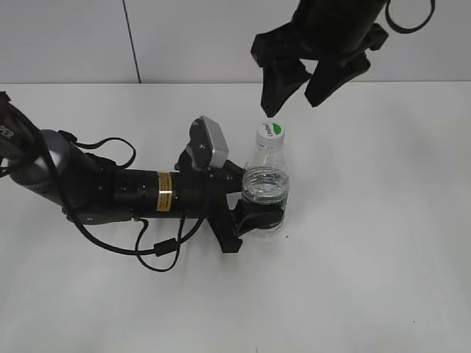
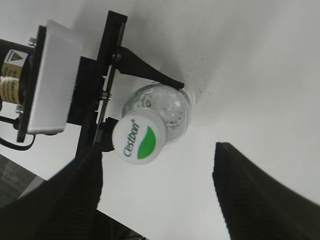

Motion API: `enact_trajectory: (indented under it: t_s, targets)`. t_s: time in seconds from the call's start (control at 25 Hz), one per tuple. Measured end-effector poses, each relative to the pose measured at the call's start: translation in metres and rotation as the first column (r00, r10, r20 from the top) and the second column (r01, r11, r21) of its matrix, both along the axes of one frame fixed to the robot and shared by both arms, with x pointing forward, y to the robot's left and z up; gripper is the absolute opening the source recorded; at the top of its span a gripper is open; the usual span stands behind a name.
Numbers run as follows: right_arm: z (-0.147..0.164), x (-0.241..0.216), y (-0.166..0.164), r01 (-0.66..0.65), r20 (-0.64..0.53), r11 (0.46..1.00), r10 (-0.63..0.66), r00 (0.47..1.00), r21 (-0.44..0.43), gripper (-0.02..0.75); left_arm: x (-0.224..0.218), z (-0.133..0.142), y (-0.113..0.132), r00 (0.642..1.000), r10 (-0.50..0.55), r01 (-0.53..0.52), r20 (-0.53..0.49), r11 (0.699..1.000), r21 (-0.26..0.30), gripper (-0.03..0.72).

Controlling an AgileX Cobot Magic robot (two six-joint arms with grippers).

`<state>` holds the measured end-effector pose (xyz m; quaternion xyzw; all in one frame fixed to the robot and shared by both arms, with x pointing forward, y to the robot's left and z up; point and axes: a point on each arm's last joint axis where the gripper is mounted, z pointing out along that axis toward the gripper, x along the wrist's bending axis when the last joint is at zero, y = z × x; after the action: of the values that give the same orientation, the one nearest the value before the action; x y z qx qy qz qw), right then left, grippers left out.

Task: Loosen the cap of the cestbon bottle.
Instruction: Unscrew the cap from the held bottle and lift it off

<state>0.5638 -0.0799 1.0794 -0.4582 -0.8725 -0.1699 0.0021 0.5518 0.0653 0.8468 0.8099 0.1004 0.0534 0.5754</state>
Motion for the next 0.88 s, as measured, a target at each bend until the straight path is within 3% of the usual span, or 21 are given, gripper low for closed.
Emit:
enact_trajectory:
  t_s: [0.52, 0.88]
  targets:
    - [-0.027, 0.002, 0.018, -0.052, -0.025, 0.995, 0.050, 0.998, -0.085, 0.521, 0.000, 0.000, 0.000, 1.000, -0.001, 0.001, 0.000, 1.000, 0.000, 0.413]
    - [-0.040, 0.002, 0.027, -0.070, -0.061, 0.994, 0.064, 0.996, -0.088, 0.517, 0.000, 0.000, -0.001, 1.000, -0.001, 0.001, -0.001, 1.000, 0.002, 0.413]
